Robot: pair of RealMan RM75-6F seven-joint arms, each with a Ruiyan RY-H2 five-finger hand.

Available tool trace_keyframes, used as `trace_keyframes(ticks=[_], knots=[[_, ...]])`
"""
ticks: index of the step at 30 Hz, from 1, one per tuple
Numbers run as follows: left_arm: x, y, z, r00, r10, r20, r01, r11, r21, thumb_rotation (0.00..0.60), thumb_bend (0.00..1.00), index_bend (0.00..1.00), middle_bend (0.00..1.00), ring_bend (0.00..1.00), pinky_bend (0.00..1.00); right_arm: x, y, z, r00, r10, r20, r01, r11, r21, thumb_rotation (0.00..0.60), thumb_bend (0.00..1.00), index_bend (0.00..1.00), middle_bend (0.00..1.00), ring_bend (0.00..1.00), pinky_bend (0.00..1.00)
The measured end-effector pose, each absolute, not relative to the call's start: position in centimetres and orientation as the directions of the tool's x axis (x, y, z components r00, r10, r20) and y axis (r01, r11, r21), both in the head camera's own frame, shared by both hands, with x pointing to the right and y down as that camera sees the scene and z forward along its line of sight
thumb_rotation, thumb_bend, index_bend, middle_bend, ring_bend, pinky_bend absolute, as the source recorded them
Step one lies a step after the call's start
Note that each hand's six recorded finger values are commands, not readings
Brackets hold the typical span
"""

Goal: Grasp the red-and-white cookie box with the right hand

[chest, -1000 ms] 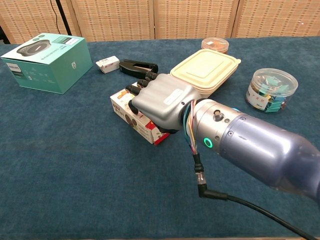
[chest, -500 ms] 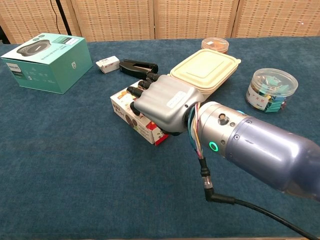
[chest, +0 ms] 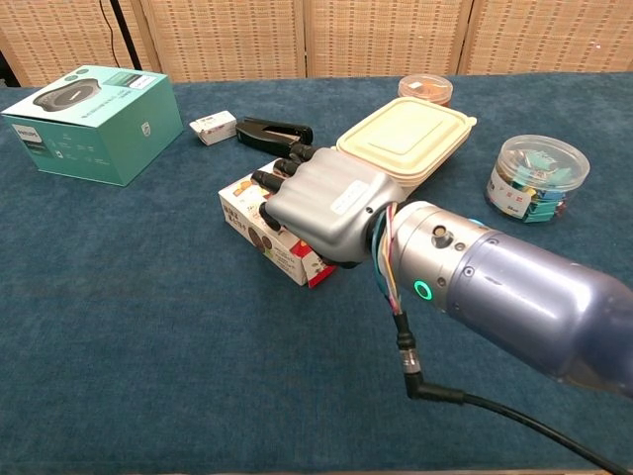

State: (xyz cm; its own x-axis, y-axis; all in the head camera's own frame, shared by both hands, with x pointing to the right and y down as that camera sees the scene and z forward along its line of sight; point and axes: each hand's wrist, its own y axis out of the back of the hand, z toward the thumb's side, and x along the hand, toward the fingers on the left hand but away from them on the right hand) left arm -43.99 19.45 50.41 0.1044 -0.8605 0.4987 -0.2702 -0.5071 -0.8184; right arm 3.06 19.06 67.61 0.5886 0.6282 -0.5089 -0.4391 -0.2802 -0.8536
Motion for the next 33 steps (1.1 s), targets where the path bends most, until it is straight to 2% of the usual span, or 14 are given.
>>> trace_keyframes(ticks=[14,33], knots=[[-44.2,19.5,50.2,0.107,-0.861,0.497,-0.277,-0.506,-0.817,0.6,0.3,0.0,0.0,0.0,0.0,4.2,18.8,67.3,0.583,0.639,-0.502,-0.475,-0.232,-0.849,0.6,1.0,0.34,0.0,0.0,0.0],[-44.2,19.7,50.2,0.118,-0.858,0.5,-0.274,-0.512,-0.814,0.6,0.3,0.0,0.0,0.0,0.0,2.0,19.0,67.2,0.594,0.639,-0.488,-0.469,-0.217,-0.856,0.6,1.0,0.33,0.0,0.0,0.0]])
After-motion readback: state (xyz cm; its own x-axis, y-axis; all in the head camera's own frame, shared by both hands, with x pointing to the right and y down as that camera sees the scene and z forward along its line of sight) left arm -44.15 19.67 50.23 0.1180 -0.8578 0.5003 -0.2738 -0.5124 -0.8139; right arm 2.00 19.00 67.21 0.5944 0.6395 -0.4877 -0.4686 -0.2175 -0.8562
